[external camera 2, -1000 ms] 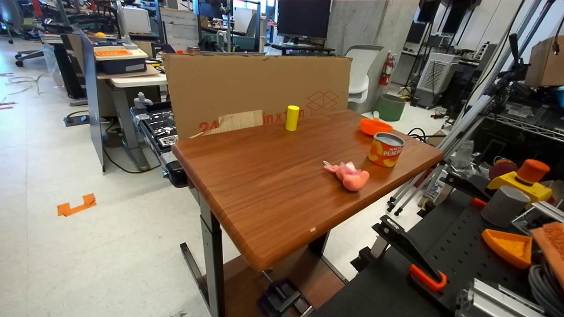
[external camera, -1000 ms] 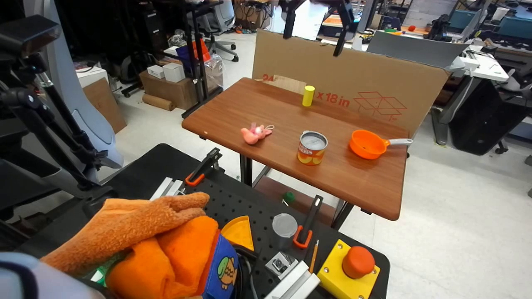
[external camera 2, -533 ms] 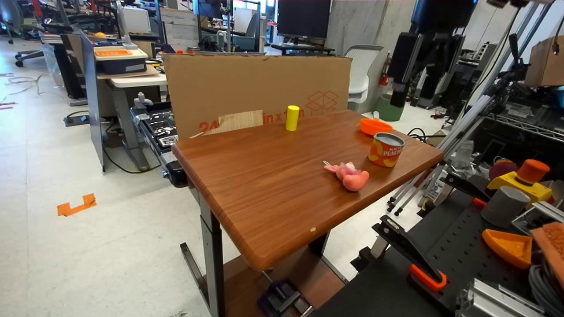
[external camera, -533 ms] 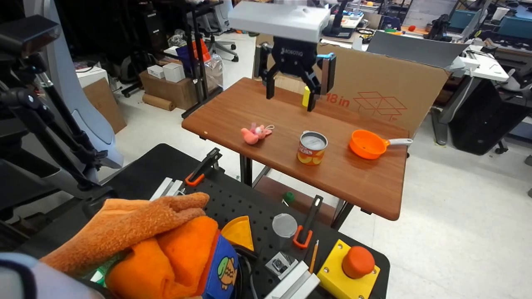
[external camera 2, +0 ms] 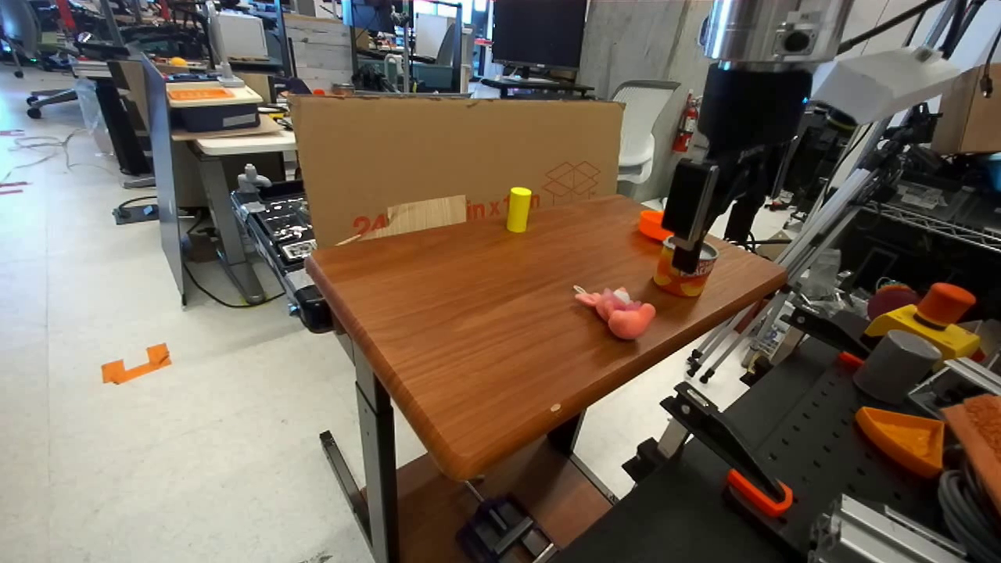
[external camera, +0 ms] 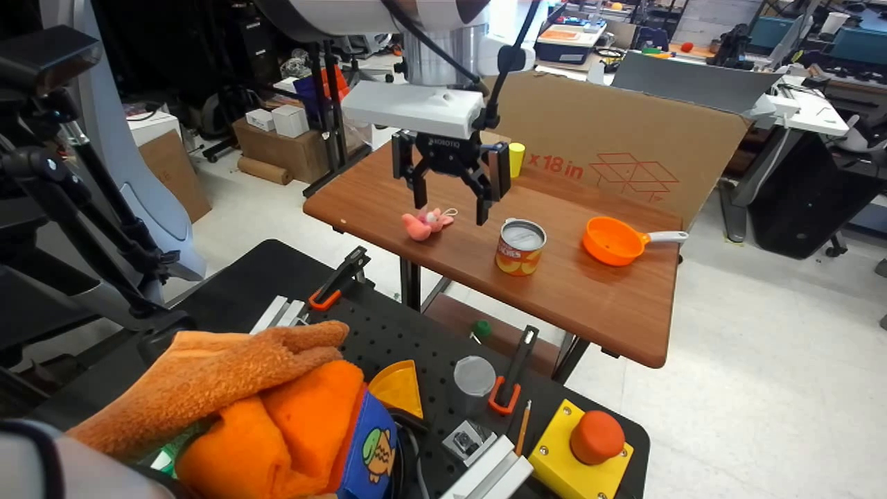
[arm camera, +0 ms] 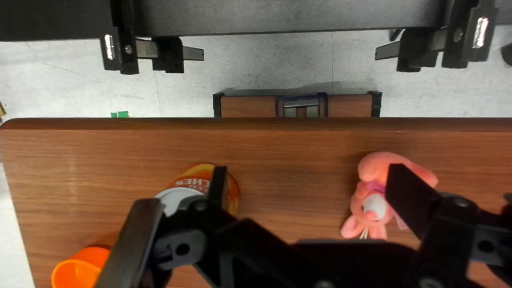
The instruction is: Pick up the plush toy and put it in the pot
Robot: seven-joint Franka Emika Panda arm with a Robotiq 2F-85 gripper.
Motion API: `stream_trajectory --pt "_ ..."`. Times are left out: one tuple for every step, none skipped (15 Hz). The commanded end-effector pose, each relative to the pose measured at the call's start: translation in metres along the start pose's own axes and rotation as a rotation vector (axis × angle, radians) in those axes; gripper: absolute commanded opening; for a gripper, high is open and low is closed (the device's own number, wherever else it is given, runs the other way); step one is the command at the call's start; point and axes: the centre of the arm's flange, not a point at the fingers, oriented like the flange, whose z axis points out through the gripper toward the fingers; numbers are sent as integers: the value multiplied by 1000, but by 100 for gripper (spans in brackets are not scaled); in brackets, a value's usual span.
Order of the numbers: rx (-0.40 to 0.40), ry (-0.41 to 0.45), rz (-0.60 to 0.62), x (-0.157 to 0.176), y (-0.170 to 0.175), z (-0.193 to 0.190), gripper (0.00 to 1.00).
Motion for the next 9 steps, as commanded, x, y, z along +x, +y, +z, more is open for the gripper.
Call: stream_trajectory --pt "42 20 3 11 -33 15 100" --pt "57 25 5 15 -41 16 100" --pt "77 30 13 22 -50 16 100" --pt "93 30 24 28 -57 16 100" --pt "101 36 36 37 -64 17 100" --pt "103 34 48 46 -68 18 100" --pt "103 30 62 54 -72 20 100" --pt "97 28 82 64 -74 24 100" --pt "88 27 95 71 -76 28 100"
